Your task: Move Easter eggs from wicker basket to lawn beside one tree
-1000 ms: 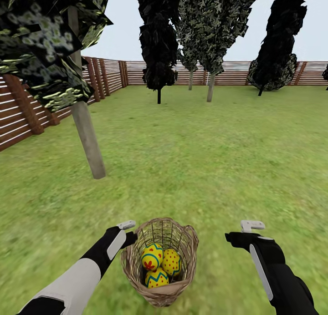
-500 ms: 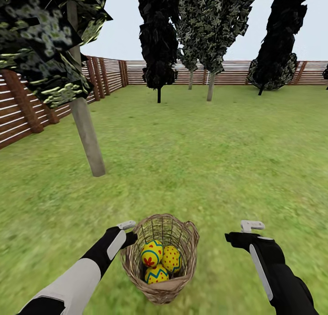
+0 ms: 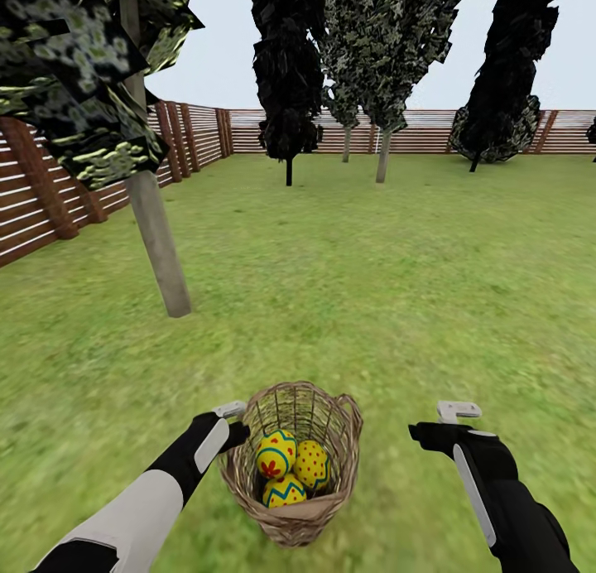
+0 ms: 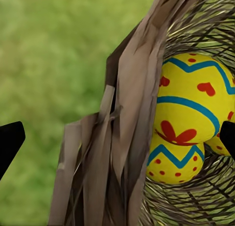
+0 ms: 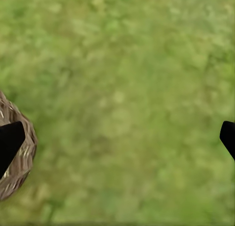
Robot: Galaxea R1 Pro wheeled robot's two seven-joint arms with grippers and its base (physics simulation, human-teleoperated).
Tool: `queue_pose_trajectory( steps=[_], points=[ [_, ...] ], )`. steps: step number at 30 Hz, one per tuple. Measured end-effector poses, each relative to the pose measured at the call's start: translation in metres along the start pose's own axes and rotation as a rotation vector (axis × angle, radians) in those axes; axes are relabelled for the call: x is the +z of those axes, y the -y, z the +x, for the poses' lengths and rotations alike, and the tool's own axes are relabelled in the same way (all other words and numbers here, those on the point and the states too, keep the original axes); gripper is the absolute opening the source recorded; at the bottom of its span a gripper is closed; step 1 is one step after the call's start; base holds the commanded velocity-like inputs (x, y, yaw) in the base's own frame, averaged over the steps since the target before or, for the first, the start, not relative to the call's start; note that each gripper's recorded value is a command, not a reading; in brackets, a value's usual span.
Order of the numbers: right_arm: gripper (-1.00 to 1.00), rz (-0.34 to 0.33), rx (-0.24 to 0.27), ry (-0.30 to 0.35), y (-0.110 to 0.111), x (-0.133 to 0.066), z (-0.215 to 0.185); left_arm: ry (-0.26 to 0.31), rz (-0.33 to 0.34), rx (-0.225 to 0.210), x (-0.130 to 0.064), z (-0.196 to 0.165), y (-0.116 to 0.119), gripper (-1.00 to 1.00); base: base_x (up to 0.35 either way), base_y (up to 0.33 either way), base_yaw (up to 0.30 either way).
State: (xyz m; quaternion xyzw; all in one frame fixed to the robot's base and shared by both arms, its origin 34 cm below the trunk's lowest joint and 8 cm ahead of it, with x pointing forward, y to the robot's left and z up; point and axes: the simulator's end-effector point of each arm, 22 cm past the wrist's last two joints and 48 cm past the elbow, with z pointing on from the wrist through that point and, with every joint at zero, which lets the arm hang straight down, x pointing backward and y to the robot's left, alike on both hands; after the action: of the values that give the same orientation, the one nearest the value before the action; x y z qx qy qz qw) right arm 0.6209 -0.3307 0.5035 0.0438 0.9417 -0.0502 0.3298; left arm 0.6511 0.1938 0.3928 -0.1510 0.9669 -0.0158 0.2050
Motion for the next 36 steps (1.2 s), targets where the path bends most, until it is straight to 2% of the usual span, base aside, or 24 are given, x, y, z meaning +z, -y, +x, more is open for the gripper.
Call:
queue_pose_trajectory(
  steps=[9, 10, 14, 16, 17, 28, 36],
  points=[
    [1.00, 0.001, 0.000, -0.001, 0.000, 0.004, 0.006, 0.000, 0.001, 0.000, 0.005, 0.004, -0.001, 1.00, 0.000, 0.000, 0.000],
    [1.00, 0.001, 0.000, 0.000, 0.000, 0.004, 0.006, 0.001, 0.001, 0.001, 0.005, 0.004, -0.001, -1.00, 0.000, 0.000, 0.000],
    [1.00, 0.001, 0.000, 0.000, 0.000, 0.004, 0.006, 0.002, -0.004, 0.008, 0.005, 0.003, -0.002, -1.00, 0.000, 0.000, 0.000],
    [1.00, 0.001, 0.000, 0.000, 0.000, 0.004, 0.006, 0.003, 0.013, -0.015, 0.005, 0.003, 0.003, -1.00, 0.000, 0.000, 0.000],
    [1.00, 0.001, 0.000, -0.001, 0.000, 0.004, 0.006, 0.004, 0.005, -0.003, 0.005, 0.003, 0.001, -1.00, 0.000, 0.000, 0.000],
    [1.00, 0.000, 0.001, -0.001, 0.000, 0.004, 0.006, 0.008, 0.008, -0.006, 0.004, 0.000, 0.002, -1.00, 0.000, 0.000, 0.000],
    [1.00, -0.002, 0.003, -0.002, 0.000, -0.006, -0.008, 0.008, 0.006, -0.004, -0.011, -0.010, 0.004, -1.00, 0.000, 0.000, 0.000]
  ],
)
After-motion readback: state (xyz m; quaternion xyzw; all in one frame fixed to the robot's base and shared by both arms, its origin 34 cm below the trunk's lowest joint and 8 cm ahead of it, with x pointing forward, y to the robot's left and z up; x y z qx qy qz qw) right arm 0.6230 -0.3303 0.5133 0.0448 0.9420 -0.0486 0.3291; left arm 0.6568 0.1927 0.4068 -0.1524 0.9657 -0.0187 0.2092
